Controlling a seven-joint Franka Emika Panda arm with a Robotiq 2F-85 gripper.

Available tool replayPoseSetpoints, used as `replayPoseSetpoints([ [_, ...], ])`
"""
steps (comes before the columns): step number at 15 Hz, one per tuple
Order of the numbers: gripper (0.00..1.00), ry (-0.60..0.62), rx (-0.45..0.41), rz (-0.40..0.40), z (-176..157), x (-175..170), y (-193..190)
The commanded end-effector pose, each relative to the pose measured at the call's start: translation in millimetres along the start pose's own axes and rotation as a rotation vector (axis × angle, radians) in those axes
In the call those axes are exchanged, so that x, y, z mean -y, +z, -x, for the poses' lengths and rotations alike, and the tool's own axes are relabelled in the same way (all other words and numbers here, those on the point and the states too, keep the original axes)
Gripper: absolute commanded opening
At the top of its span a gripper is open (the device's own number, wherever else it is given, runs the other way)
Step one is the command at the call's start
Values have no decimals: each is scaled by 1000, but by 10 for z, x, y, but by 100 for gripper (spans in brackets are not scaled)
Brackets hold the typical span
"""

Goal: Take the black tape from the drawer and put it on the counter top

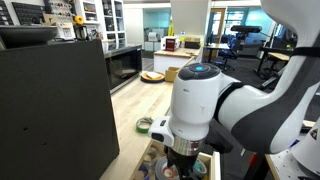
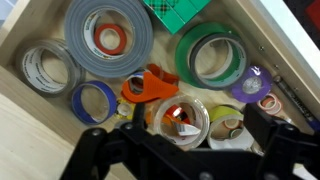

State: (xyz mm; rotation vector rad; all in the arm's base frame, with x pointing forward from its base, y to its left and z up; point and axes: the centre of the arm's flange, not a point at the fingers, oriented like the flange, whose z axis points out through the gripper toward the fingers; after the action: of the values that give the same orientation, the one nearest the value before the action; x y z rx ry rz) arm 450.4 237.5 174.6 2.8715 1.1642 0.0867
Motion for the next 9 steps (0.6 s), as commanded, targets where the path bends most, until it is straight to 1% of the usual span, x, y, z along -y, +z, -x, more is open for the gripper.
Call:
replayPoseSetpoints([
  [1, 100, 6, -10, 0, -114, 98, 195],
  [2, 100, -11, 6, -9, -45, 60, 99],
  [7, 100, -13, 9, -15, -77, 76, 176],
  [9, 100, -3, 6, 1, -29, 121, 234],
])
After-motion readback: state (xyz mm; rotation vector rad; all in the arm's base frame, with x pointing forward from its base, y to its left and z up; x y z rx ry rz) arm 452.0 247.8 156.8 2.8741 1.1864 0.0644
